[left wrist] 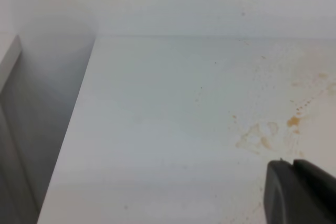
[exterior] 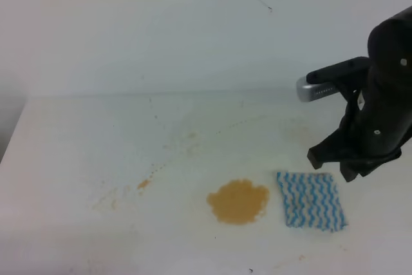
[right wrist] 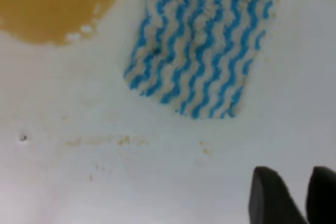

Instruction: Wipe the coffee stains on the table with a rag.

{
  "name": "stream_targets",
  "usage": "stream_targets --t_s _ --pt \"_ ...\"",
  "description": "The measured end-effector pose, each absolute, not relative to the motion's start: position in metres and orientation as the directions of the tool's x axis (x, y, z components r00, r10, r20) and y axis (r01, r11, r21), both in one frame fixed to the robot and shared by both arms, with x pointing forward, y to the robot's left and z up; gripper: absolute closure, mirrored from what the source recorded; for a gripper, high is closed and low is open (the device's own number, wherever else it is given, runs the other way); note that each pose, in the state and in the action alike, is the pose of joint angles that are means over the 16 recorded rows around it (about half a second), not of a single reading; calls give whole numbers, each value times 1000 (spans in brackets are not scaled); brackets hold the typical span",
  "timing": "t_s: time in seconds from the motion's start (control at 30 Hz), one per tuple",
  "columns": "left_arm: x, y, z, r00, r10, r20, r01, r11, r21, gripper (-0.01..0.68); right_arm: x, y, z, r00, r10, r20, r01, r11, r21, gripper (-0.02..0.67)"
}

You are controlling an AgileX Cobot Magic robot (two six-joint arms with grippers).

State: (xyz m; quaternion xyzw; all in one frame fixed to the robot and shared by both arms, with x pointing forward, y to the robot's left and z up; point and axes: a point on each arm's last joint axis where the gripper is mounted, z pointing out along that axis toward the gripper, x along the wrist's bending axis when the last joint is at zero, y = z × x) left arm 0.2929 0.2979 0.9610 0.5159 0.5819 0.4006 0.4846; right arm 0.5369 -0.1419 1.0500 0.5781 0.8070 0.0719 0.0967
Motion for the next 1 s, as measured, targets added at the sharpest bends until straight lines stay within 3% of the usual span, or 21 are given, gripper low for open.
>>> stream_targets --t_s 0.27,0.43,0.8,1.0 --pt "293 298 961 2 989 -151 214 147 966 677 558 -126 1008 -286 957 -37 938 288 195 255" --pt "293 298 961 2 989 -151 214 147 966 677 570 -118 979 -271 962 -23 945 270 183 176" --pt "293 298 961 2 989 -151 214 147 966 677 585 -109 928 -261 965 -21 954 261 149 164" --pt "293 298 961 2 989 -151 214 147 966 677 587 -108 917 -260 965 -26 956 261 135 246"
